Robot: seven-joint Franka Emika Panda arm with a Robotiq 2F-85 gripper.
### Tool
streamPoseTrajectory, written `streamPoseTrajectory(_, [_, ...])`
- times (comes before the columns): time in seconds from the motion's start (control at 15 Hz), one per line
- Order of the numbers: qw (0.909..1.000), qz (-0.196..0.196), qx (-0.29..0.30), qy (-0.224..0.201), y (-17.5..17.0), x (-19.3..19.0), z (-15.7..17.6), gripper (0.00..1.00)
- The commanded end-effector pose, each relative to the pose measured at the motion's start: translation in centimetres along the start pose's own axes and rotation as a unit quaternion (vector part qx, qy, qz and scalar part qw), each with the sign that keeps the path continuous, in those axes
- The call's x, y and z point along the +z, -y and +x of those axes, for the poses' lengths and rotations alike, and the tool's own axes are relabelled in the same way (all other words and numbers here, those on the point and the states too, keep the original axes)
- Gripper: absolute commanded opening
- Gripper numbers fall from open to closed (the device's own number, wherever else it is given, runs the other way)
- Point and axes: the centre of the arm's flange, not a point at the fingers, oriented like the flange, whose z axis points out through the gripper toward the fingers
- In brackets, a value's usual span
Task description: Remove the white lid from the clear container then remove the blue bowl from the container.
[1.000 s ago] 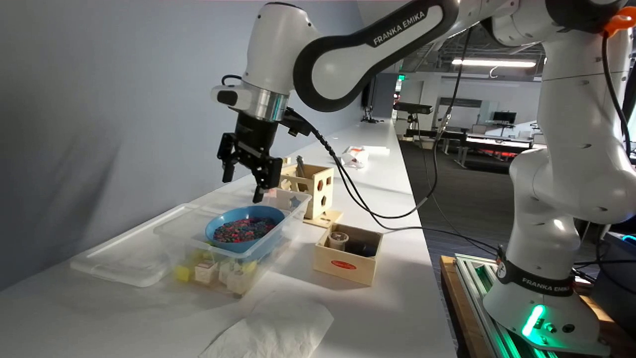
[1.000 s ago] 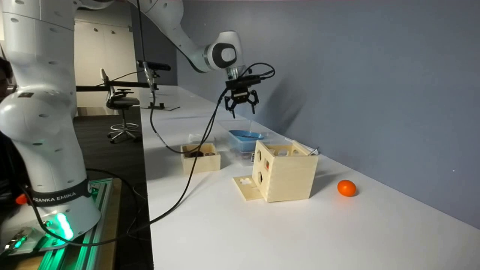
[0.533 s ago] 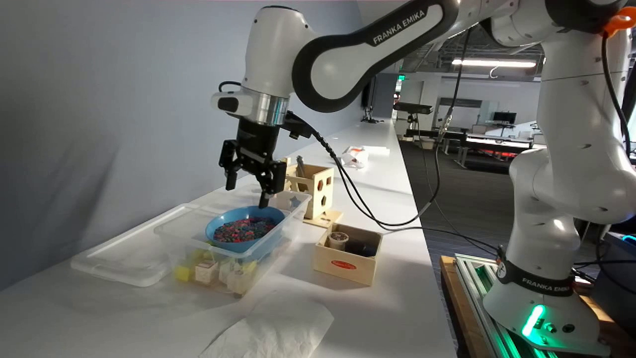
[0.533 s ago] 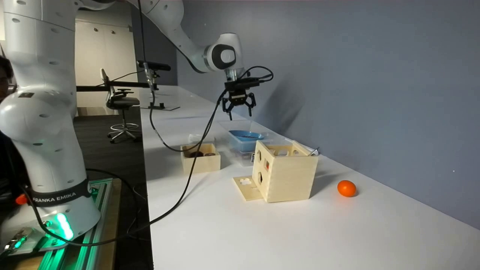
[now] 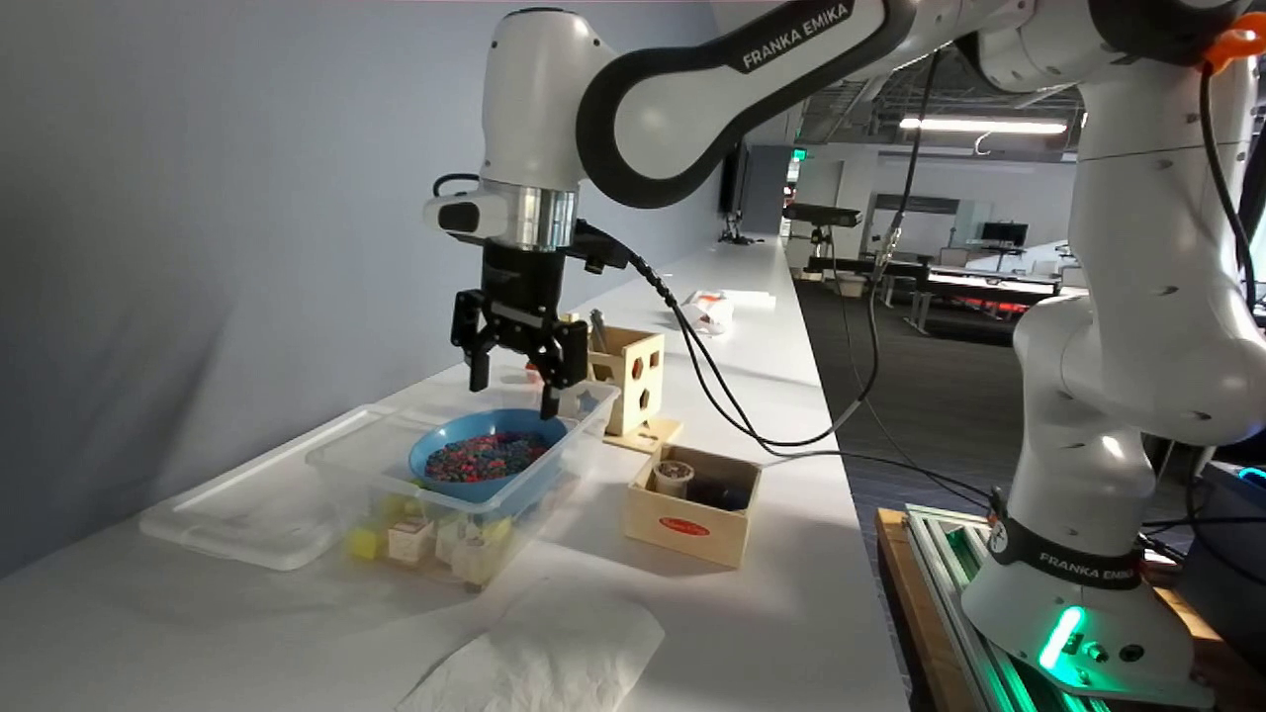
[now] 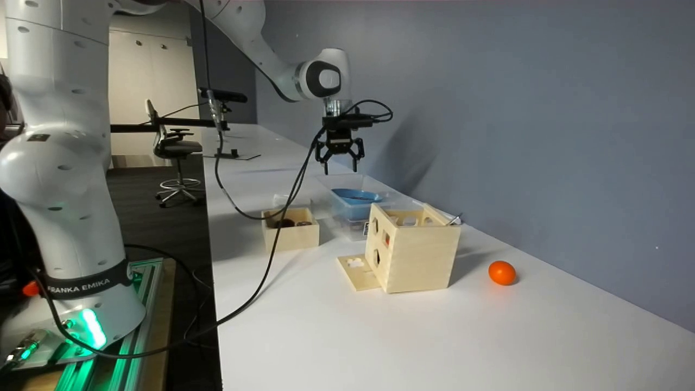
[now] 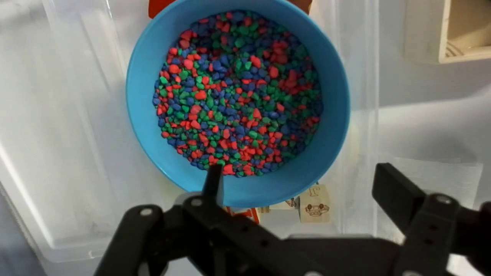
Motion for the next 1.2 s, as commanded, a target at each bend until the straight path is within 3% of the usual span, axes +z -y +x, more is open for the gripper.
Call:
streamPoseTrajectory(0.0, [0.9974,0.032,0.061,0.022,-0.5,0.1,0.1,1.0])
streamPoseTrajectory(0.2, [0.9889,0.011,0.12,0.087,-0.3,0.0,0.7,1.0])
streamPoseTrajectory(0.47, [0.9661,0.006,0.213,0.146,0.6,-1.3,2.2,1.0])
streamPoseTrajectory(0.67, [0.9415,0.021,0.28,0.186,1.0,-1.8,3.4,1.0])
streamPoseTrajectory(0.93, [0.8988,0.041,0.368,0.235,0.7,-0.8,6.8,1.0])
streamPoseTrajectory(1.13, [0.9095,0.04,0.37,0.186,0.1,0.3,9.4,1.0])
